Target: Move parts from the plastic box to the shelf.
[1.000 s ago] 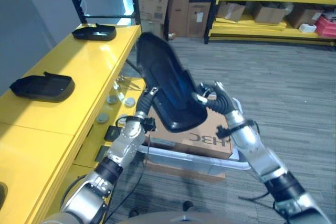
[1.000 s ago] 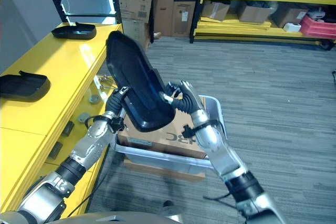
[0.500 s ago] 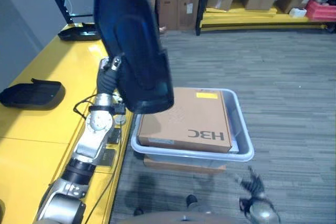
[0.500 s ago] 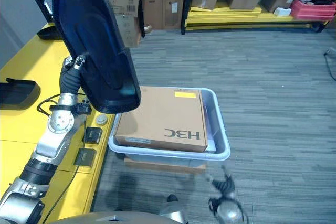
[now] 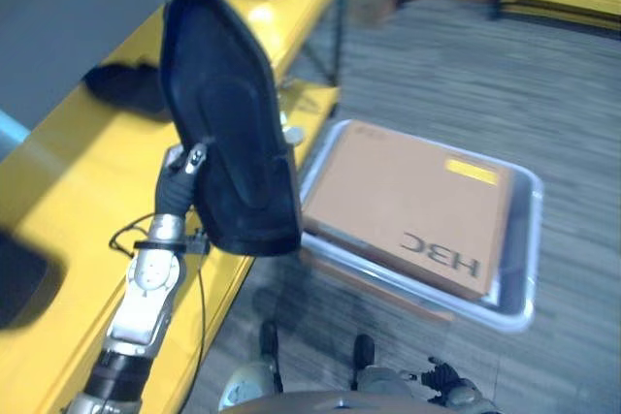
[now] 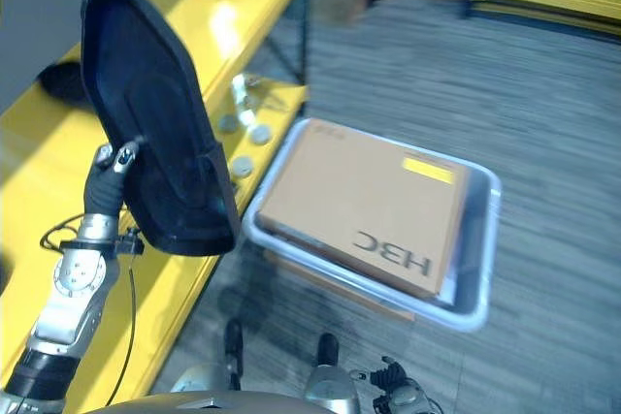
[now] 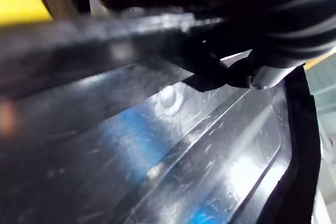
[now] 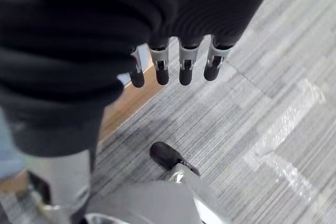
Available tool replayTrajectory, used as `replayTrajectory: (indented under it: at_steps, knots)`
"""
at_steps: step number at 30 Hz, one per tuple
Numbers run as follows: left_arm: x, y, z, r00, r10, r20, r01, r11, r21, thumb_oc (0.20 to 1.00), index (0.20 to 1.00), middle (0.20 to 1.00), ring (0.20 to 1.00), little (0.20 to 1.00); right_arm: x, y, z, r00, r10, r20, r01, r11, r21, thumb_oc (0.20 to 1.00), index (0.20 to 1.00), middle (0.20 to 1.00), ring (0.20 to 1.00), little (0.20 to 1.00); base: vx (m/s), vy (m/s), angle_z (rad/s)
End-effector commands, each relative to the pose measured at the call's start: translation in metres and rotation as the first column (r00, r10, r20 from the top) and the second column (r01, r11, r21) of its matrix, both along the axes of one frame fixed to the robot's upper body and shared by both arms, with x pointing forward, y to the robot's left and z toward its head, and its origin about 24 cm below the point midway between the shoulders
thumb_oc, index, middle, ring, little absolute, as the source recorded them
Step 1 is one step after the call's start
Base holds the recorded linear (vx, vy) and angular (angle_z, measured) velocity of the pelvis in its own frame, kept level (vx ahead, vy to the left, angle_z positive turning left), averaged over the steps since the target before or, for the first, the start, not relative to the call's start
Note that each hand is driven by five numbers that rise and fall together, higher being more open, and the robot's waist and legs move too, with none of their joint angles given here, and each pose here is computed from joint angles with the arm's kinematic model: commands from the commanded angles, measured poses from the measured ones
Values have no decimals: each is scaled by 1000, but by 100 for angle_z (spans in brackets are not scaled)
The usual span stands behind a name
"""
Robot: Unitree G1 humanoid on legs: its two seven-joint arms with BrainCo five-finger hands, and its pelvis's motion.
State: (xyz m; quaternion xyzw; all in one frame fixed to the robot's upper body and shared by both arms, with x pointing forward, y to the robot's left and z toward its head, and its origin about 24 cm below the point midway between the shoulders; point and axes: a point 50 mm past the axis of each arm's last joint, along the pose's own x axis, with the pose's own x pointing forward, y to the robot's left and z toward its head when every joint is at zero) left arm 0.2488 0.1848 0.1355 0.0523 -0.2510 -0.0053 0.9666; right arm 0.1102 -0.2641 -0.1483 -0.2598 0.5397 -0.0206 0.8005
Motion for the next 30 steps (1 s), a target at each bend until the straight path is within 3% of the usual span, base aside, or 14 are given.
replayTrajectory:
  at_steps: [1, 12, 16, 22, 26, 30]
  knots:
    - [-1, -7, 62, 944, -37, 327, 17, 998, 66, 200, 200, 200, 200, 200, -12, 9, -7, 998, -46, -51, 48, 998, 30, 1000, 1000, 1000, 1000, 1000, -87, -104, 143]
    - [-18, -2, 71, 920, -26, 391, -60, 977, 205, 200, 200, 200, 200, 200, -32, 5, -10, 982, -167, -86, 170, 985, 31, 1000, 1000, 1000, 1000, 1000, -15, 10, 104]
    - [-24, -2, 76, 910, -40, 412, -56, 974, 218, 200, 200, 200, 200, 200, -11, 14, -8, 996, -64, -56, 66, 997, 32, 1000, 1000, 1000, 1000, 1000, 21, 198, 68]
    - [-18, -11, 76, 914, -96, 395, 13, 978, 206, 200, 200, 200, 200, 200, 22, 36, -3, 998, -29, 62, 21, 992, 122, 1000, 1000, 1000, 1000, 1000, -77, 182, 23]
    - [-14, -22, 78, 906, -194, 377, 116, 969, 220, 200, 200, 200, 200, 200, 9, 42, -8, 1000, 6, 24, -10, 990, 141, 1000, 1000, 1000, 1000, 1000, 2, -61, 109]
    - [-15, -16, 71, 922, -171, 349, 128, 981, 142, 200, 200, 200, 200, 200, -9, 50, -16, 997, 55, -60, -47, 990, 136, 1000, 1000, 1000, 1000, 1000, 64, -143, 84]
